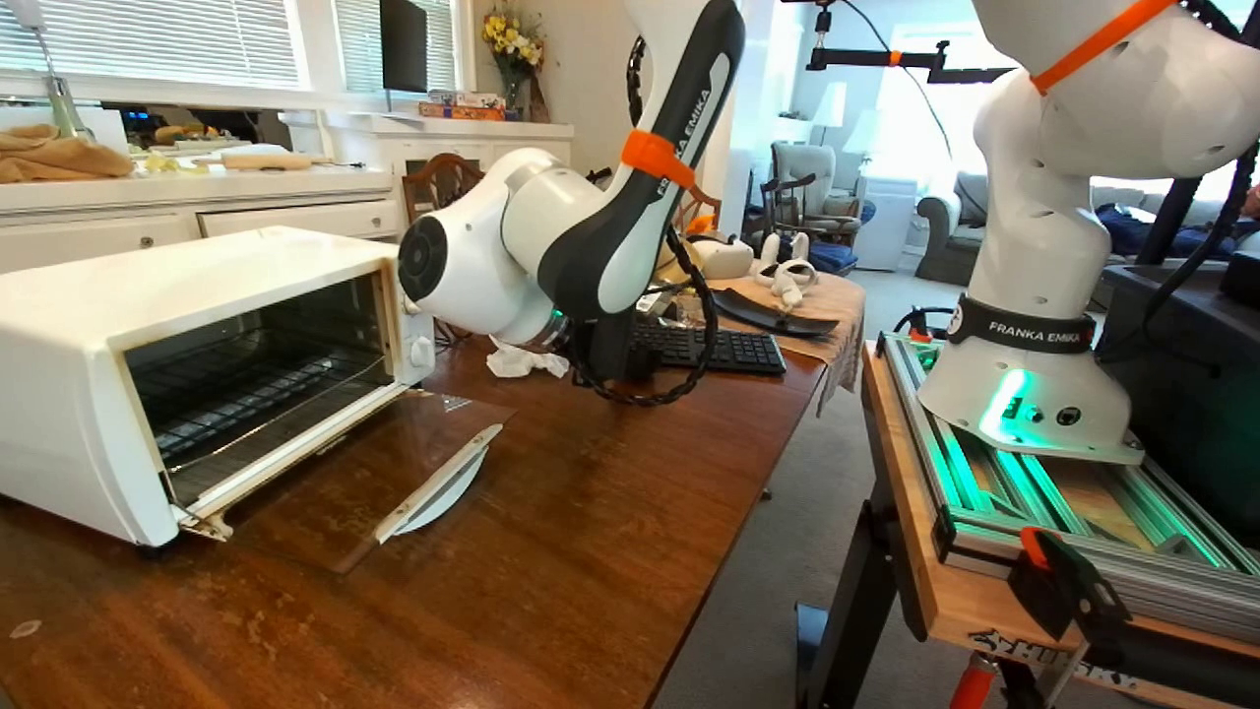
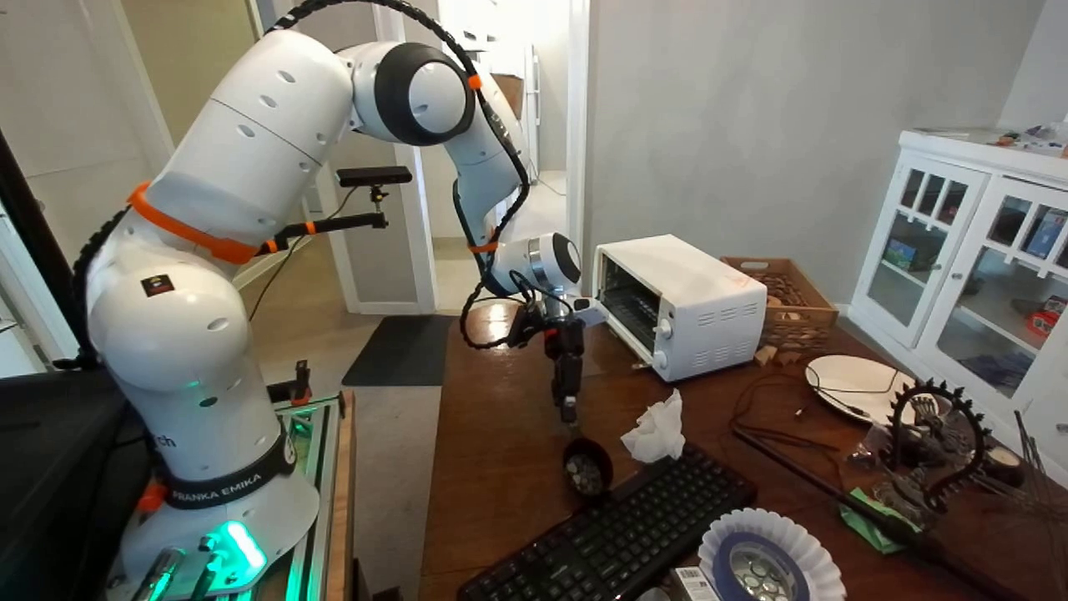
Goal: Put the black pot inside the oven
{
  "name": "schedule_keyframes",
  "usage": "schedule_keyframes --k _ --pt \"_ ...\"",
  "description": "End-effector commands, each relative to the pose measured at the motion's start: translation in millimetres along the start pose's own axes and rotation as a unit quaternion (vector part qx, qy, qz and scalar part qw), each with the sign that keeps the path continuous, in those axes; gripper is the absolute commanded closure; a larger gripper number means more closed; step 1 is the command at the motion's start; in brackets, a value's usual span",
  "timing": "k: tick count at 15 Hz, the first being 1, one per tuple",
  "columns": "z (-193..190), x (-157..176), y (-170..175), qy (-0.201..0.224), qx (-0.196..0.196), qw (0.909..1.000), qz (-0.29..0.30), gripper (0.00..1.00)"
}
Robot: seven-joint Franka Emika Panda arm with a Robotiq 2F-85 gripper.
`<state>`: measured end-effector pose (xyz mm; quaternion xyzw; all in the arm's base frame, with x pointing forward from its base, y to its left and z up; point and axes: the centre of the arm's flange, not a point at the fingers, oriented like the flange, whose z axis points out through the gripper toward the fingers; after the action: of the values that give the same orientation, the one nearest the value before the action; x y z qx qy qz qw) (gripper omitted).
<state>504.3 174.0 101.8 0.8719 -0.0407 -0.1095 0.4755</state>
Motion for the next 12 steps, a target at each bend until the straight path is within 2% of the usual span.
schedule_keyframes --k 1,7,12 --pt "-4.9 -4.0 -0.9 0.006 -0.013 0.9999 0.0 0.97" --pt "-25.2 -20.5 -9.8 0.014 -0.032 0.9993 -0.009 0.97" --pt "-55.0 -35.5 -19.7 0.035 -0.058 0.9975 0.019 0.97"
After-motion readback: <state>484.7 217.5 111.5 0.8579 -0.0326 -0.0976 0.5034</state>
